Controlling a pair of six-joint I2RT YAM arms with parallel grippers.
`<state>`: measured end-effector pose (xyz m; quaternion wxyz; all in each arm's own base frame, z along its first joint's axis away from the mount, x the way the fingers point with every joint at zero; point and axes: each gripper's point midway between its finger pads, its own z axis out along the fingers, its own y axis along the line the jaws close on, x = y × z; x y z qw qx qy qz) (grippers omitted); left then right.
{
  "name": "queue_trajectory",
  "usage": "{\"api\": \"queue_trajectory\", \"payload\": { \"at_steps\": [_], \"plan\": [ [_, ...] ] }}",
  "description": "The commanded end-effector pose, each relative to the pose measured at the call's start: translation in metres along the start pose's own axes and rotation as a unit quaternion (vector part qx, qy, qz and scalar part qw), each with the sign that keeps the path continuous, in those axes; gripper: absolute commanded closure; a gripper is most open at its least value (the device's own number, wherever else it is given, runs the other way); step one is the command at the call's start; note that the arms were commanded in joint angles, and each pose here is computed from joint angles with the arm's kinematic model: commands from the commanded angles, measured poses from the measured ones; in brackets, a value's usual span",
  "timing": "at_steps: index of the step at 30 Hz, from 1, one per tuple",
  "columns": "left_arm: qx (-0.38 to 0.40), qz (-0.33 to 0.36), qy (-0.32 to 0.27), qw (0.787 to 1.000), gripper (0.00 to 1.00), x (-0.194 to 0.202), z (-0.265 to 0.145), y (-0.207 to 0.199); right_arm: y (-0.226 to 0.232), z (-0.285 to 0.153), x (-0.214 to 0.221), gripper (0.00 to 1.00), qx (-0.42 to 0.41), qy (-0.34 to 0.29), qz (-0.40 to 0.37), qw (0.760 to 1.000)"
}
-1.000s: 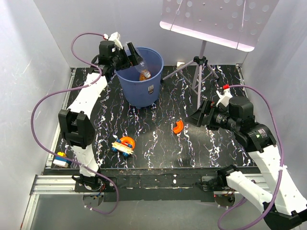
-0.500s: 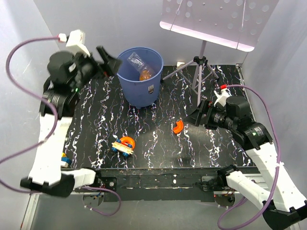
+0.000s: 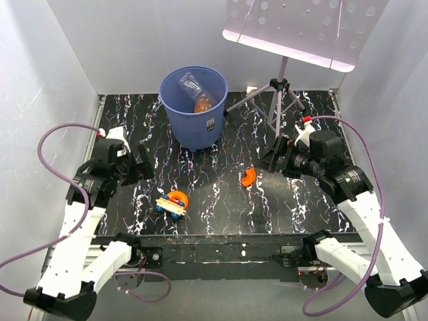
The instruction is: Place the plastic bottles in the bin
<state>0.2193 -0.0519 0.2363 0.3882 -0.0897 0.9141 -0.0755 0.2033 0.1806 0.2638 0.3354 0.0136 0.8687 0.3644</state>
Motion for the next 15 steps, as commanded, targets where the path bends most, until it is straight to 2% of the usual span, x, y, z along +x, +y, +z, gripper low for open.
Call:
{"api": "queue_trajectory", "payload": {
  "at_steps": [1,13,15],
  "plan": [
    [-0.010,-0.029,-0.051,0.998,0.02,-0.010,-0.018,0.007,0.008,-0.006,-0.013,0.03,-0.012,-0.030,-0.015,0.999],
    [-0.026,-0.028,-0.048,0.998,0.02,-0.018,-0.010,0.008,0.008,-0.009,-0.008,0.03,-0.018,-0.033,-0.010,0.999],
    [-0.026,-0.025,-0.032,0.999,0.02,-0.017,-0.006,0.006,0.008,-0.010,-0.008,0.03,-0.017,-0.032,-0.011,0.999]
  ]
}}
